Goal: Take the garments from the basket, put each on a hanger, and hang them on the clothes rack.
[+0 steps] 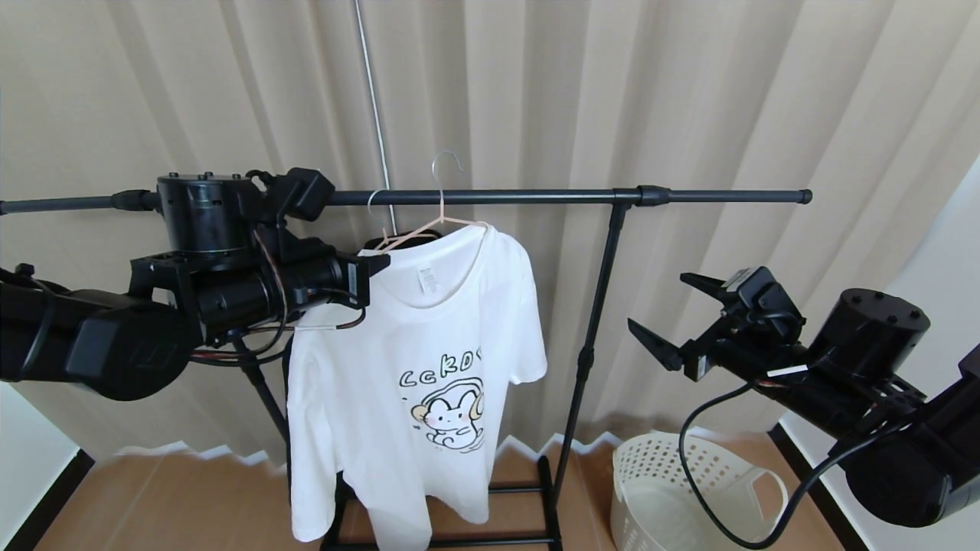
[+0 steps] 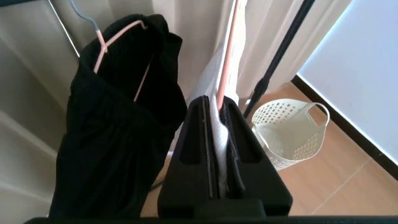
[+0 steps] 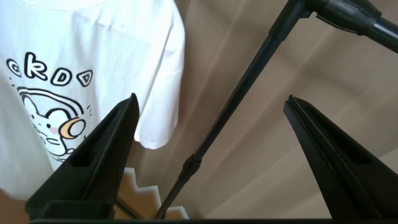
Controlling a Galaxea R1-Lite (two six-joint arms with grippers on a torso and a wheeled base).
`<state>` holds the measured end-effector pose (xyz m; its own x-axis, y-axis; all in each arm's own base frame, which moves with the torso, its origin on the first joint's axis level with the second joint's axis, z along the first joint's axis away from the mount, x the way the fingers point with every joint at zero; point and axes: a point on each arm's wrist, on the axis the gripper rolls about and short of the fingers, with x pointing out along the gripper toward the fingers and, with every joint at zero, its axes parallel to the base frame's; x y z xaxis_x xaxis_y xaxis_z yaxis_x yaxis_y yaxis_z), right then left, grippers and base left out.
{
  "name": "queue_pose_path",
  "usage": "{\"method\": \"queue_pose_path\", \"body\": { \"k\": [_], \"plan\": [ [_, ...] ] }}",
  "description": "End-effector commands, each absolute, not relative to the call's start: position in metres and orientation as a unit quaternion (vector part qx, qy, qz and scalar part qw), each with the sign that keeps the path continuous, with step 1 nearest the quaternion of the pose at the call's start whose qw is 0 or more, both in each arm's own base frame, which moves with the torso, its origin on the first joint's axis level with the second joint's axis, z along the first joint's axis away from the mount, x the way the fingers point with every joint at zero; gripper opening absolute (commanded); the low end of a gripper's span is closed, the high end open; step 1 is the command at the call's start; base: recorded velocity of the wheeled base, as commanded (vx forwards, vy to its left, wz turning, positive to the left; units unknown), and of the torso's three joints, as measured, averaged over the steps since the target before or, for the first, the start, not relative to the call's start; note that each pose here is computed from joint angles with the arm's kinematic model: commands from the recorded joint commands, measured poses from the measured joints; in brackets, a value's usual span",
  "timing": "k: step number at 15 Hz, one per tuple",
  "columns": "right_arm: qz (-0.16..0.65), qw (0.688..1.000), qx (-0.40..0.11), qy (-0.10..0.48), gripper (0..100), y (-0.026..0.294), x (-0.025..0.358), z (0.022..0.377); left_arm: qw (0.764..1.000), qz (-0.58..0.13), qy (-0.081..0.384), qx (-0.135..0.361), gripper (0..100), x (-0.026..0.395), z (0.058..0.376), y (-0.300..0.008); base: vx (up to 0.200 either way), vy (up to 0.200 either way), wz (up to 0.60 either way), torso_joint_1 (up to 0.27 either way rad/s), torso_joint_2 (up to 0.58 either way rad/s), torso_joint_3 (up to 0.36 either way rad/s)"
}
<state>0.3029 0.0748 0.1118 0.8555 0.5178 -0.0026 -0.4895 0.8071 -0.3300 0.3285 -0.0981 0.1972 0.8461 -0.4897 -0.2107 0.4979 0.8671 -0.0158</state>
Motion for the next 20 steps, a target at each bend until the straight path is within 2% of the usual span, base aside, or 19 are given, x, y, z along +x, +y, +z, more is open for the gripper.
{"method": "queue_pose_path", "body": {
  "k": [1,9,20],
  "plan": [
    [0.265,0.949,-0.162,-0.043,100,0.075,0.303,0.111,0.964,-0.242,0.111,0.021,0,0.338,0.185,-0.1,0.0,0.0,0.0,0.0,0.0,0.0],
    [0.265,0.949,-0.162,-0.043,100,0.075,0.302,0.111,0.974,-0.199,0.109,0.025,0,0.354,0.176,-0.101,0.0,0.0,0.0,0.0,0.0,0.0],
    [0.265,0.949,-0.162,-0.043,100,0.075,0.302,0.111,0.974,-0.196,0.115,0.019,0,0.358,0.171,-0.103,0.0,0.0,0.0,0.0,0.0,0.0]
  ]
}}
